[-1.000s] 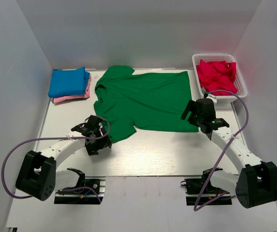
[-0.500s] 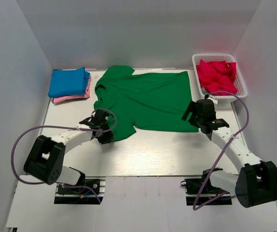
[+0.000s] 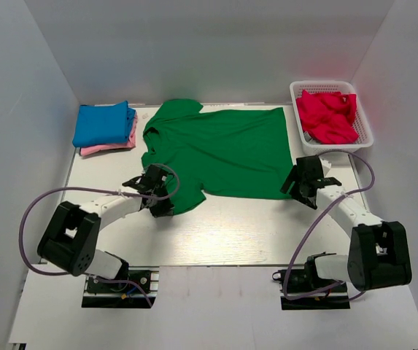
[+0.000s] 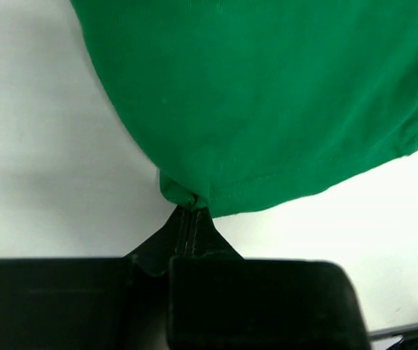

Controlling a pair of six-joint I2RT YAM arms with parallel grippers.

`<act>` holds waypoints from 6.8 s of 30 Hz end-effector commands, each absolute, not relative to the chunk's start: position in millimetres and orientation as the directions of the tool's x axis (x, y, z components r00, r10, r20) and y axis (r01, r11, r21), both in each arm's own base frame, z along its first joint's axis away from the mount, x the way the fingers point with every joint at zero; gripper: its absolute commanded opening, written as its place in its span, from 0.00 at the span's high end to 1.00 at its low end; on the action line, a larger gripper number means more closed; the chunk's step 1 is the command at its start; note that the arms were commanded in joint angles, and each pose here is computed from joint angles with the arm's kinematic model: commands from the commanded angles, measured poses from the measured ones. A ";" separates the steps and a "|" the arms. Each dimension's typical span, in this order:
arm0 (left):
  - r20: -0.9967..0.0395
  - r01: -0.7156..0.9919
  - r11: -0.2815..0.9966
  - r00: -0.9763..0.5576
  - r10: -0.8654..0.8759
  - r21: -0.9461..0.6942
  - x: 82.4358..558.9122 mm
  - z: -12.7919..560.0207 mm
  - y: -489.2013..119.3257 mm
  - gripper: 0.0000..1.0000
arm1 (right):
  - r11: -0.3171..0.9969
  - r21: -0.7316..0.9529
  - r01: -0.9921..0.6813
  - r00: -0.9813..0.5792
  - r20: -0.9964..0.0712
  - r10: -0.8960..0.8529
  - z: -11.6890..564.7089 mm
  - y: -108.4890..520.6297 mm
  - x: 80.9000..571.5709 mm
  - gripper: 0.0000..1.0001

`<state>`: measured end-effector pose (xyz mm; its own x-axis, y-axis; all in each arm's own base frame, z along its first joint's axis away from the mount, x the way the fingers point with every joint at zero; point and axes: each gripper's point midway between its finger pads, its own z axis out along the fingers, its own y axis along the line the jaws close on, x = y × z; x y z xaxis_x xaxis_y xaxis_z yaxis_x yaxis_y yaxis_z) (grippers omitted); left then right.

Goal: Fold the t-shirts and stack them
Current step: Grap the side of the flattened tshirt closest away from the robot with both arms, then fold the flattened tshirt in 1/3 of the way

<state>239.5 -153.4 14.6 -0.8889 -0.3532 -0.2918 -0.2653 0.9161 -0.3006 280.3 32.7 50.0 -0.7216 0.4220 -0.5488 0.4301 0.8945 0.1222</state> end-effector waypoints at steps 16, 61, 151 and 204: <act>-0.116 -0.342 0.927 -0.926 -0.360 -0.152 159.7 3.8 -123.8 1.00 | 0.866 0.123 0.484 -0.765 -0.422 0.487 2.1 29.0 264.8 0.29; -0.436 -0.381 0.907 -0.795 -0.421 -0.181 372.2 139.9 -146.2 1.00 | 0.895 0.300 0.329 -0.779 -0.449 0.437 90.6 59.0 355.2 1.00; -0.193 -0.265 0.871 -0.909 -0.369 -0.414 262.4 79.4 -173.9 0.00 | 0.861 0.500 -0.096 -0.867 -0.466 0.174 71.1 167.3 304.9 0.10; -0.356 -0.067 0.956 -0.919 -0.170 -0.285 272.5 55.2 -188.2 0.00 | 0.912 0.410 -0.028 -0.823 -0.527 0.212 70.3 144.5 318.6 0.10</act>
